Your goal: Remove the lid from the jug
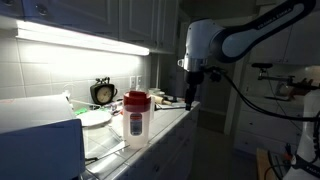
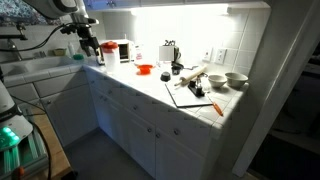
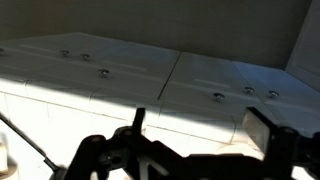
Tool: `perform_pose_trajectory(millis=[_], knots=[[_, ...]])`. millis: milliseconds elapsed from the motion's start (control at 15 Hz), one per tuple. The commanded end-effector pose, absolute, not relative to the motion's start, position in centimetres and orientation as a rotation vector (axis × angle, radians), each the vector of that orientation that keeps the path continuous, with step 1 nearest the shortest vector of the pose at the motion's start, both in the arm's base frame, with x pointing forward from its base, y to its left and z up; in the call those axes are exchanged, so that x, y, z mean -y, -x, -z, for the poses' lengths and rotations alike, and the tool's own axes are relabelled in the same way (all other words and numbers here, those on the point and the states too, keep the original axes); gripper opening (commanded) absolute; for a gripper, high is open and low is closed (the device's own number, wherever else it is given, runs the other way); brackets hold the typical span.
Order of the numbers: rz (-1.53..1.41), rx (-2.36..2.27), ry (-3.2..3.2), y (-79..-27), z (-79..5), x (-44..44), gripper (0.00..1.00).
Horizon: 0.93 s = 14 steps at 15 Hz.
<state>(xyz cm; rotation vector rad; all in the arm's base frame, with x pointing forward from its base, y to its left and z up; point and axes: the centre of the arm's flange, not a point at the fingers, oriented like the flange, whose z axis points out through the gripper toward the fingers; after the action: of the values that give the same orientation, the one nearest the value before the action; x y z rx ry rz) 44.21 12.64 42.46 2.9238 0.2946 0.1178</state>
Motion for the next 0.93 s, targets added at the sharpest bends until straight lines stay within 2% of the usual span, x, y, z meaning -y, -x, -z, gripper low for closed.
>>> perform_pose_trajectory(millis=[0,867], knots=[[-0.211,-0.287,-2.945,-45.8,-43.9,-13.8,1.00],[-0.820,-0.687,-2.960,-52.8,-46.8,-19.2,1.00]])
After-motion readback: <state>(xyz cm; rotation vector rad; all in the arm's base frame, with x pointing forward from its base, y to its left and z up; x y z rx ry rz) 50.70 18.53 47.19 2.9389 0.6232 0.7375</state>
